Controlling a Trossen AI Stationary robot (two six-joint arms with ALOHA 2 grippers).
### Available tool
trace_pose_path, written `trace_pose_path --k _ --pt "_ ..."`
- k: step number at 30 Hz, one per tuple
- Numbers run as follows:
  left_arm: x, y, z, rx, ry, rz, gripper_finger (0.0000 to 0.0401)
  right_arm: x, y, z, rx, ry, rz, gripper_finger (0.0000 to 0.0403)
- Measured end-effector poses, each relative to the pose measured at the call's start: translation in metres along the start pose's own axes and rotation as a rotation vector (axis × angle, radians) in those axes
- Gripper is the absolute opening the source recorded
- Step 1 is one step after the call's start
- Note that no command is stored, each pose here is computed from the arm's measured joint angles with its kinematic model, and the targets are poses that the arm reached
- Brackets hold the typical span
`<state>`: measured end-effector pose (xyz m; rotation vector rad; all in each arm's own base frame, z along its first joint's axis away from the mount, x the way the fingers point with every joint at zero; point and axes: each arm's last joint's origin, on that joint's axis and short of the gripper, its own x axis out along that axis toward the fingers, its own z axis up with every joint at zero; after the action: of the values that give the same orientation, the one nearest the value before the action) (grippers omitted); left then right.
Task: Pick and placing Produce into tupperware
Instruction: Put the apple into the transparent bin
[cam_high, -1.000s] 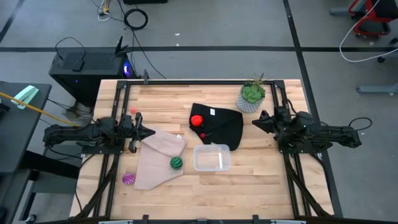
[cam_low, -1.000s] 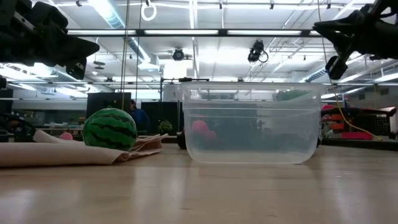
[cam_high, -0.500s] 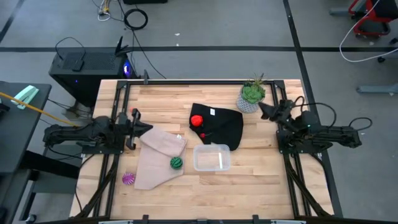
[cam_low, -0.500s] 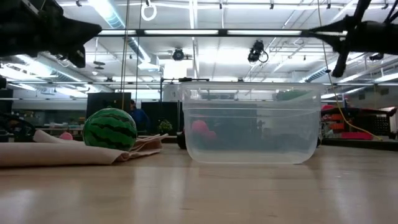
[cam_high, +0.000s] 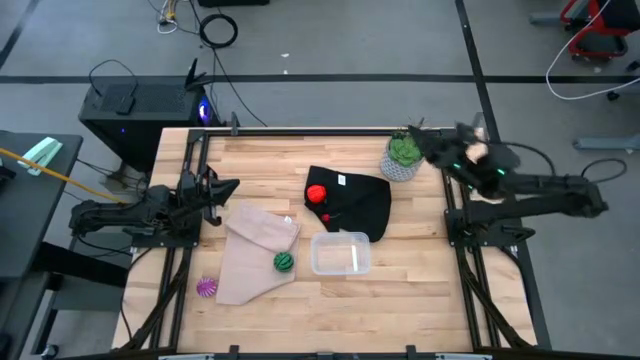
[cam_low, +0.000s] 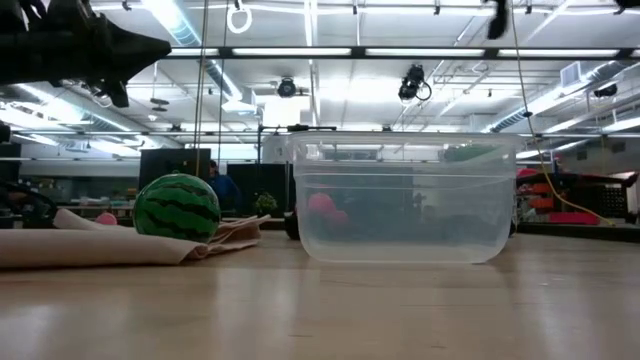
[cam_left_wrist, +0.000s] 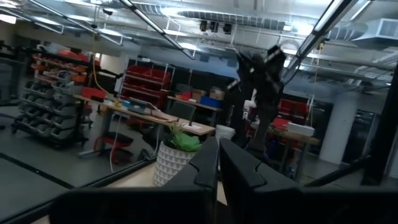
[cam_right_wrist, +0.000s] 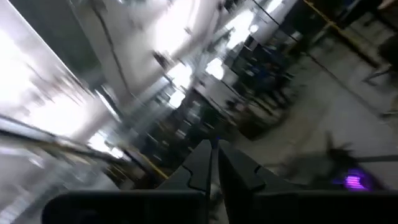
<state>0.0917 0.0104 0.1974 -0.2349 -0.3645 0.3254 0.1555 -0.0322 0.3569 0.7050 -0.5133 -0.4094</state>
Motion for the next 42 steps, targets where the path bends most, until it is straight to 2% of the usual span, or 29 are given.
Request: trace_pose_path --k 5,10,15,20,24,29,33,42 --pt "0.0 0.0 0.0 0.0 0.0 0.0 0.0014 0.068 0.016 0.011 -0.137 0.198 -0.086 0.0034" --pt "0.0 0.0 0.0 0.0 0.0 0.0 0.0016 0.132 0.006 0.025 -0.206 0.48 -0.073 0.0022" --pt "0.0 0.0 0.0 0.004 0.002 0.001 0.002 0.181 -0.006 0.031 -0.22 0.655 0.028 0.0015" --pt "0.0 0.0 0.0 0.007 0.002 0.001 0.0013 0.213 -0.006 0.015 -0.254 0.772 0.2 0.0019" --pt "0.0 0.0 0.0 0.007 0.001 0.0 0.0014 0.237 0.004 -0.002 -0.312 0.796 0.312 0.0022" --pt "0.0 0.0 0.0 0.007 0.001 0.0 0.0023 0.268 0.02 -0.013 -0.369 0.786 0.39 0.0025" --pt "0.0 0.0 0.0 0.007 0.001 0.0 0.0024 0.281 0.013 -0.016 -0.441 0.859 0.297 0.0024" --pt "0.0 0.0 0.0 0.007 0.002 0.0 0.0015 0.288 -0.023 -0.061 -0.678 1.115 0.04 0.0033"
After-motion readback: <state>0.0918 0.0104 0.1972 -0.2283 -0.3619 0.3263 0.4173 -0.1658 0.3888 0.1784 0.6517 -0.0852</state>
